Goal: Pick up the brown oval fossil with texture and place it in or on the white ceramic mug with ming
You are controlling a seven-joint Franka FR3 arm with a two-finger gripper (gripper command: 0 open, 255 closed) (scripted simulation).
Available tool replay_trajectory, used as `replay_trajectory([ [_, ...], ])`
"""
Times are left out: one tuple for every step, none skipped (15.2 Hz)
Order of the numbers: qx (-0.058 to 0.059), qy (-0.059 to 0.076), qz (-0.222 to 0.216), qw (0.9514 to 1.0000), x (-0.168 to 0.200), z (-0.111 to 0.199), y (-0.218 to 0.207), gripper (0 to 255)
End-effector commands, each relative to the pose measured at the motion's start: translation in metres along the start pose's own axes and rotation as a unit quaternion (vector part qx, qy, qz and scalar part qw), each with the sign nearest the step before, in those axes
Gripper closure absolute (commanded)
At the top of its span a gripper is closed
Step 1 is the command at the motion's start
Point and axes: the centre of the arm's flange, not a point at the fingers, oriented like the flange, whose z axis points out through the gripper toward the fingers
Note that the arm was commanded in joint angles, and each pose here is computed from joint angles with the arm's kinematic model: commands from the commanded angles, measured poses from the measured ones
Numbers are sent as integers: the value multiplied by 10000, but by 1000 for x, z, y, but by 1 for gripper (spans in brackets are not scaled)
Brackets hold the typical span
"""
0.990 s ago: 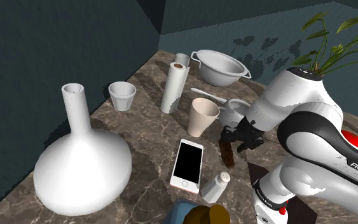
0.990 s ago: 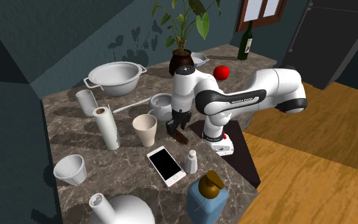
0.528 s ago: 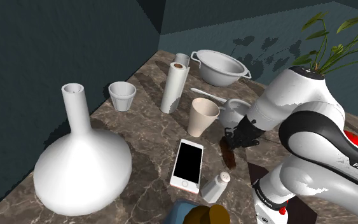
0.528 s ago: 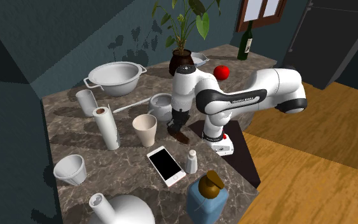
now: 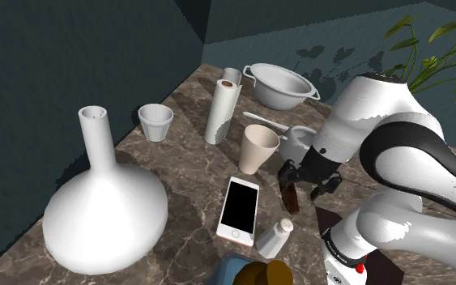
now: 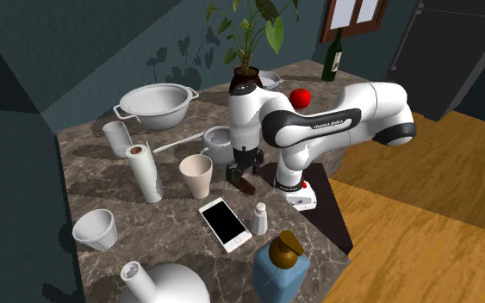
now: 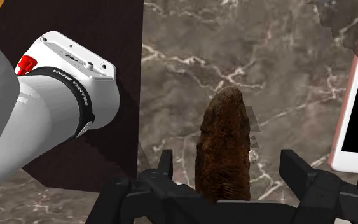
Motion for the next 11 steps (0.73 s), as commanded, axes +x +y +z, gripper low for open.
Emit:
replay_trajectory([
  [-134,-353,-20,9993,-6,-7,-5,0],
  [-134,-353,-20,9993,-6,-2,-5,0],
  [-134,-353,-20,9993,-7,3,-5,0],
  [-134,-353,-20,9993,-7,9,-5,0],
  [-134,-353,-20,9993,-8,14,-5,0],
  [-134,-353,-20,9993,-8,19,-5,0],
  [-134,-353,-20,9993,-8,24,-5,0],
  [-134,-353,-20,9993,-9,30,-4,0],
  [-134,-353,-20,9993,-9,33,-4,0],
  [-134,-353,-20,9993,-9,33,-4,0],
  [-134,-353,-20,9993,-9,33,-4,0],
])
